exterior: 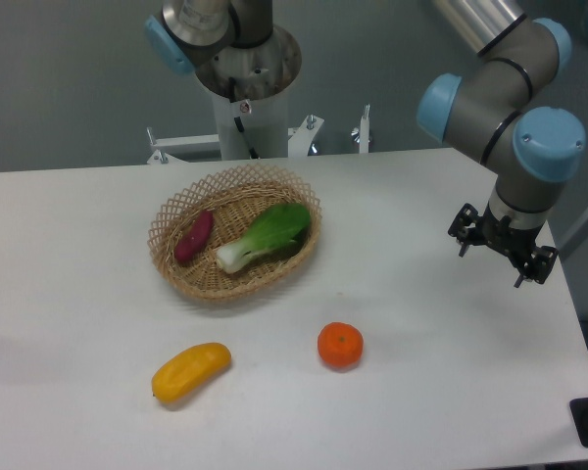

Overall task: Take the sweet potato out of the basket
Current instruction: 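Move the gripper over the basket toward the purple sweet potato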

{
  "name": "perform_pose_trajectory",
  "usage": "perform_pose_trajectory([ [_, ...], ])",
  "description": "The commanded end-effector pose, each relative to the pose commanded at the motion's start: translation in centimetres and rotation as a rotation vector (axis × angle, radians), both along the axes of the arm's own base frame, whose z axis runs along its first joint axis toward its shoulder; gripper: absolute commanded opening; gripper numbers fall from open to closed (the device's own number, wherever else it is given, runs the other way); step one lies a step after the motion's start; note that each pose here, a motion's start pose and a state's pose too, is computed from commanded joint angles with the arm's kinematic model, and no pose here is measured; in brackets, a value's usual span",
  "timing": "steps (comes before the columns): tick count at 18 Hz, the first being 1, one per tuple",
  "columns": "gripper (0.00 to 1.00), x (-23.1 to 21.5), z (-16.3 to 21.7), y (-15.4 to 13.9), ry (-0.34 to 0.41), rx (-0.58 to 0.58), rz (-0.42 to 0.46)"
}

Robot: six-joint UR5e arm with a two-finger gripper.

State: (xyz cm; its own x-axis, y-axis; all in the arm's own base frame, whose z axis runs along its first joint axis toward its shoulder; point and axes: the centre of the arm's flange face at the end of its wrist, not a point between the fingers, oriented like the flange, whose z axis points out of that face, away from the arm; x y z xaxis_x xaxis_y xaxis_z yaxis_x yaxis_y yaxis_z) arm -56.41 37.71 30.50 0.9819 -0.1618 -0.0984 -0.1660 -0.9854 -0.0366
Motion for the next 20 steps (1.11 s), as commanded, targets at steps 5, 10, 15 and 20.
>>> perform_pose_trajectory([
  [5,1.0,3.4,0.8,2.3,-0.019,0.035,0.072],
  [10,1.0,11.0,1.1,4.6,-0.049,0.032,0.038],
  [15,1.0,18.9,0.3,8.5,-0.078,0.015,-0.035],
  [20,1.0,26.9,-1.5,12.2,-0.114,-0.019,-0.155],
])
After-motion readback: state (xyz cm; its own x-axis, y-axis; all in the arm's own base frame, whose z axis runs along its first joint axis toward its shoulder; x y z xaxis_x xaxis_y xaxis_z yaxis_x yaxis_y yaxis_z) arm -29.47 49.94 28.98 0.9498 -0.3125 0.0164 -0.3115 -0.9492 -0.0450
